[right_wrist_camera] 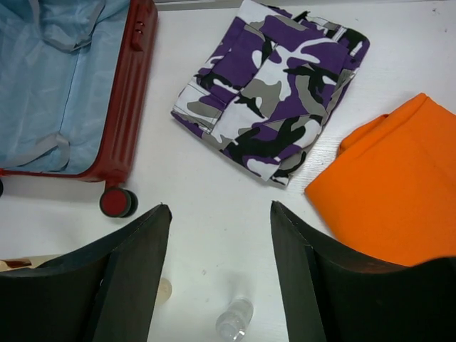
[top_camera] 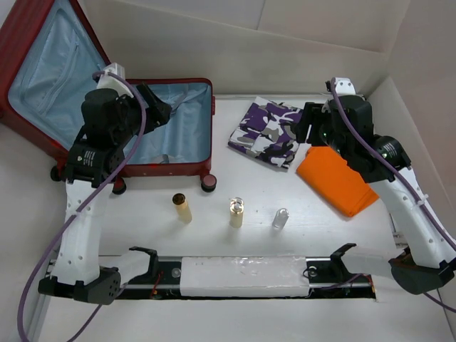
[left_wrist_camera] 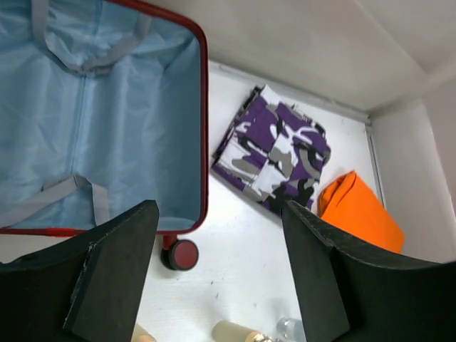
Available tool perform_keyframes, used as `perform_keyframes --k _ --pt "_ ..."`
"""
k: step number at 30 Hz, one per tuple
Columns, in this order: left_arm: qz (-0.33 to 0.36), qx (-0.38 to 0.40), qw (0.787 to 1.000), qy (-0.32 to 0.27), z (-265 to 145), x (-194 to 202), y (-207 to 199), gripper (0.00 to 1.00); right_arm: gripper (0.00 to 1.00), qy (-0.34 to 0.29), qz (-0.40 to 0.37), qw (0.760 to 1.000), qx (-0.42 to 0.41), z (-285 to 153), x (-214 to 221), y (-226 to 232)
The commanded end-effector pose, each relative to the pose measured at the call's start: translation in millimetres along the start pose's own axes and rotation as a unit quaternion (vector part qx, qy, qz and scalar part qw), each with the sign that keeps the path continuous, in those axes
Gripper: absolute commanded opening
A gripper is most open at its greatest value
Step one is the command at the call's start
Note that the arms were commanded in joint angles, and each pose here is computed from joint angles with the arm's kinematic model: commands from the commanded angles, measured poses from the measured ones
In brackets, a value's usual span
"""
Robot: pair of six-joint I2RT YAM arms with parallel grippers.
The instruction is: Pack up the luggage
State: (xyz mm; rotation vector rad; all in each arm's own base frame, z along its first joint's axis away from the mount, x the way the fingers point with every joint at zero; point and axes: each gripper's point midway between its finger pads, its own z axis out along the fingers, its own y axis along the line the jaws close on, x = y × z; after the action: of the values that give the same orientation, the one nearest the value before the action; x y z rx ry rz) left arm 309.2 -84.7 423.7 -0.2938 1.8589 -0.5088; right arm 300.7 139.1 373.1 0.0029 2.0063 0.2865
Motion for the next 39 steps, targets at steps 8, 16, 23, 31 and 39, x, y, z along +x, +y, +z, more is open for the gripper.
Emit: perform_keyframes --k 8,16,23,31,39 --pt "0.027 0.033 0.991 0.127 -1.9 104.0 14.3 0.2 0.06 -0.014 0.013 1.0 0.014 -0.5 -9.4 -8.4" --pt "0.047 -0.007 0.987 0.154 -26.7 149.0 51.5 0.33 0.2 0.003 0.012 1.0 -0.004 13.0 -6.6 1.5" --pt "0.05 -0.004 0.974 0.22 -27.0 194.3 66.5 0.57 0.77 0.008 0.014 0.999 -0.04 27.5 -3.9 18.2" --pt "0.071 -0.029 0.96 0.27 -44.9 226.9 83.9 0.65 0.91 0.037 0.008 0.998 -0.04 38.0 17.1 17.4" --pt "0.056 -0.039 0.956 0.286 -54.8 243.5 90.2 0.69 0.92 0.048 0.001 0.997 -0.055 37.9 24.0 23.6"
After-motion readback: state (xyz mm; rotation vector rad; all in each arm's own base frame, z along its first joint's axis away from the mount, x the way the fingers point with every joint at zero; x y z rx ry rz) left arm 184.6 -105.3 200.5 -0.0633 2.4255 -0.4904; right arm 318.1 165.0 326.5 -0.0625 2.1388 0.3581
